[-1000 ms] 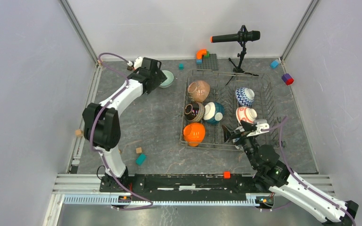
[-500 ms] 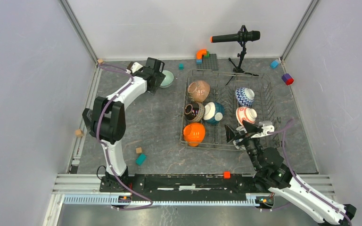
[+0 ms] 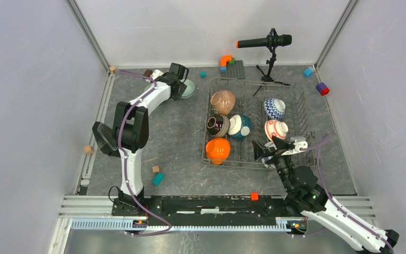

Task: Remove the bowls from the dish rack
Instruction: Pick up the bowl from the center of the board.

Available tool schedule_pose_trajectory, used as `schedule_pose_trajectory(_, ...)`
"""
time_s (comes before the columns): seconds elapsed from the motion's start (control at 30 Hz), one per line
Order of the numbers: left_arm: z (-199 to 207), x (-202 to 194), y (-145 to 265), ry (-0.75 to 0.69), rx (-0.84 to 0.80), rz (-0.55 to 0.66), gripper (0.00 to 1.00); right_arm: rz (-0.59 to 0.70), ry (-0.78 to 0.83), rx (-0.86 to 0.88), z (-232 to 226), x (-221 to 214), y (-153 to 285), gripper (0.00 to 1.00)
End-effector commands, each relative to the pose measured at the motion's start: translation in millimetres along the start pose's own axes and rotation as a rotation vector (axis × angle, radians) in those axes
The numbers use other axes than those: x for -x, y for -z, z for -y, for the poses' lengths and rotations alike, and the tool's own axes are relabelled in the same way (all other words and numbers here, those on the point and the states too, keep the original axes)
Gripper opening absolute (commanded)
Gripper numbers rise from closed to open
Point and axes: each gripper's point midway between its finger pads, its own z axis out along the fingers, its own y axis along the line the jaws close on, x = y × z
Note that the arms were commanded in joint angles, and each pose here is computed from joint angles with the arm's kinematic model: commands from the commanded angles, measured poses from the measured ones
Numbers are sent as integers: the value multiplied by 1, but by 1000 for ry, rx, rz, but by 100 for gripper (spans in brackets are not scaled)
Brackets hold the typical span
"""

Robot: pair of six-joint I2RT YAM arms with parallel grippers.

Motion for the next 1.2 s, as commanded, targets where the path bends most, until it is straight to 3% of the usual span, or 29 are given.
schedule_pose_trajectory(0.0,2,6,-9,30,23,32,54,18,-17,-21,3,5,0,94)
schedule_pose_trajectory(0.4,-4,-2,-18,9,39,15,39,9,-11,-23,4,1,0,94)
schedule_pose_trajectory(0.53,-2,0,-15,0,27,15,27,8,-9,-25,4,0,-1,94)
schedule_pose_trajectory(0.7,15,7,3,14,-49,11,2,4,-14,-15,2,1,-1,94)
schedule_pose_trajectory(0.93,38,59,67,51,-195,79,2,1,-6,-13,1,0,-1,94)
schedule_pose_trajectory(1.17,-3,131,98,103,-185,165,2,-5,-4,-2,-1,-4,-2,94)
